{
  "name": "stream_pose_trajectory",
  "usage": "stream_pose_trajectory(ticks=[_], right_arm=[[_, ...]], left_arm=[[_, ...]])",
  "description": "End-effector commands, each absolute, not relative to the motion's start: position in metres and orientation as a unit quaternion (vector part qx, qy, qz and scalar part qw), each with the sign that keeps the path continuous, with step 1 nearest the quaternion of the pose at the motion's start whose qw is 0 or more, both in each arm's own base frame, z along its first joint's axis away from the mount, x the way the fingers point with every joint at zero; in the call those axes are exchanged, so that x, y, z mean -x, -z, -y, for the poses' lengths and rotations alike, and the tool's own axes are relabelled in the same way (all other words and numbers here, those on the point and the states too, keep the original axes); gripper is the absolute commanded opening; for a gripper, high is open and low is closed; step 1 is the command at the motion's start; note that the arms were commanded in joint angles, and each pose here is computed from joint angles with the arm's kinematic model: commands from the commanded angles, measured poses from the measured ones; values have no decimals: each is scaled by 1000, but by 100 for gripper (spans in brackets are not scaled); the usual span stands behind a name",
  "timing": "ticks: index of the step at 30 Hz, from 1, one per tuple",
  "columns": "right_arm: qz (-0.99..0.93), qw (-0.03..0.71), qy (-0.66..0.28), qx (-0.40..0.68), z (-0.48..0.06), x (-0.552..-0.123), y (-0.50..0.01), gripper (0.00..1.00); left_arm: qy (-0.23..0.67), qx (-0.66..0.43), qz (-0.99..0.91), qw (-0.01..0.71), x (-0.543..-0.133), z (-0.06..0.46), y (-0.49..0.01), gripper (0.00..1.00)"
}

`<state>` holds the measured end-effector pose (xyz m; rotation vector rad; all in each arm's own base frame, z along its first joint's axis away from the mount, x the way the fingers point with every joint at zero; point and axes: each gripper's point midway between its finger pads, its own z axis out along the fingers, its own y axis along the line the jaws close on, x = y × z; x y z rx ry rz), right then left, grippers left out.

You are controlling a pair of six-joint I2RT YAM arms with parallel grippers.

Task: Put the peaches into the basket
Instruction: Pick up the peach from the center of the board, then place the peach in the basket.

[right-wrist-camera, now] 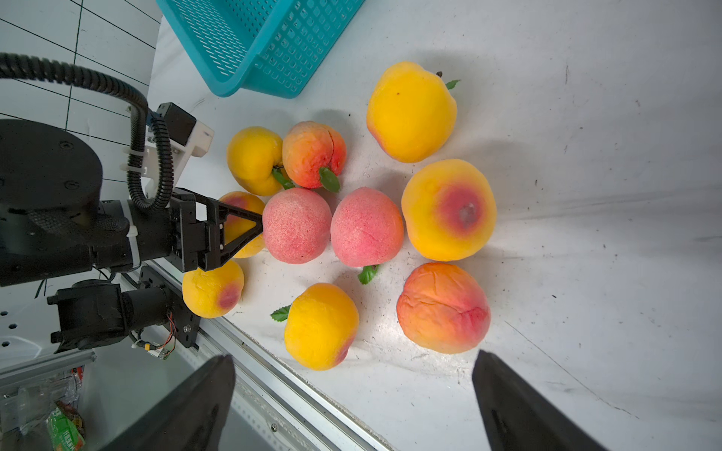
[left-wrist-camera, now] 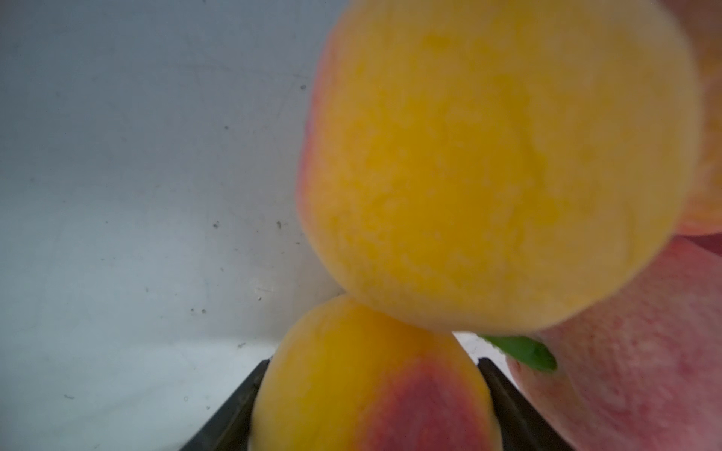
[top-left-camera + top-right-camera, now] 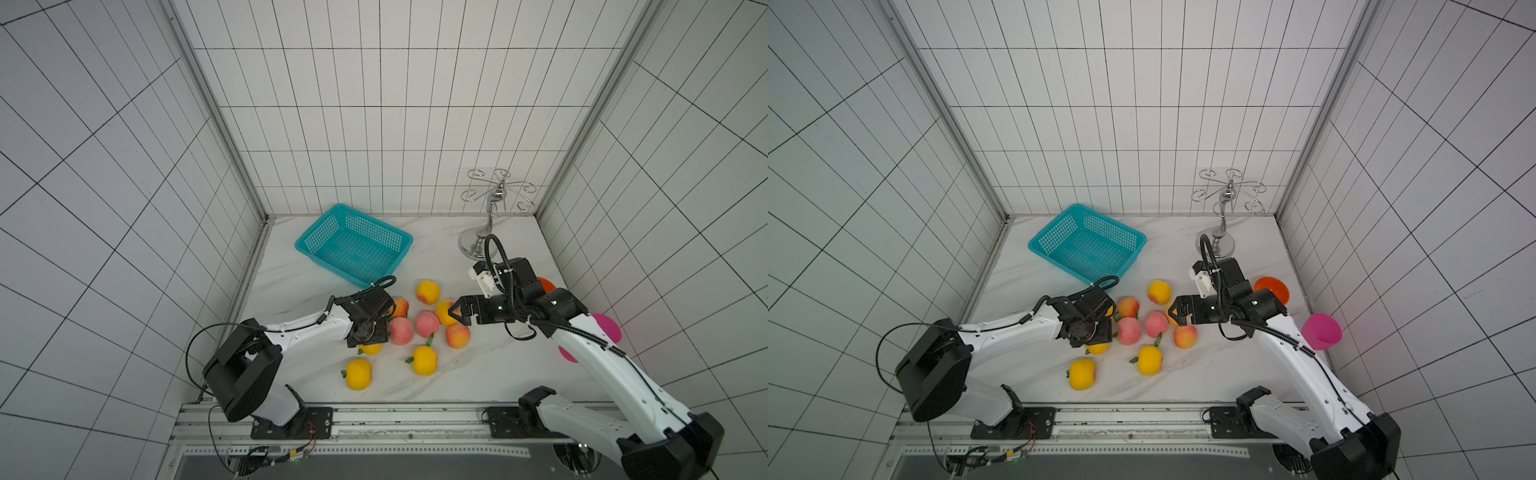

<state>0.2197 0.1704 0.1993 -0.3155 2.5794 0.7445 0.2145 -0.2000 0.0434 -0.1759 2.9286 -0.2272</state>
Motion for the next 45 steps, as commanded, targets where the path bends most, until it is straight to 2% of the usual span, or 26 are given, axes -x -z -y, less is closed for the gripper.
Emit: stream_pose_trajectory(ticks=[1,4,13,19,26,34,45], right_arm=[[-929,222,-272,120,-174,-220,-203,99],[-927,225,-274,119,-174,-220,-205,99],[-919,249,-281,124,-178,-229,-228,99],[-915,256,-283,129,-180,-233,-244,99],[-918,258,-267,140,-182,-245,-254,99],[-923,254,-250,147,-184,-258,-260,99],[-934,239,-227,135,-180,-266,-248,99]], left_arm=[[71,68,-989,111,-218,197,-49,60],[70,67,-988,122,-220,194,-62,57],[84,48,-981,166,-248,194,-138,56],[109,53,-968,220,-308,189,-188,57],[123,71,-953,268,-390,179,-217,57],[111,83,-952,273,-468,175,-195,58],[76,73,-970,219,-494,180,-123,59]])
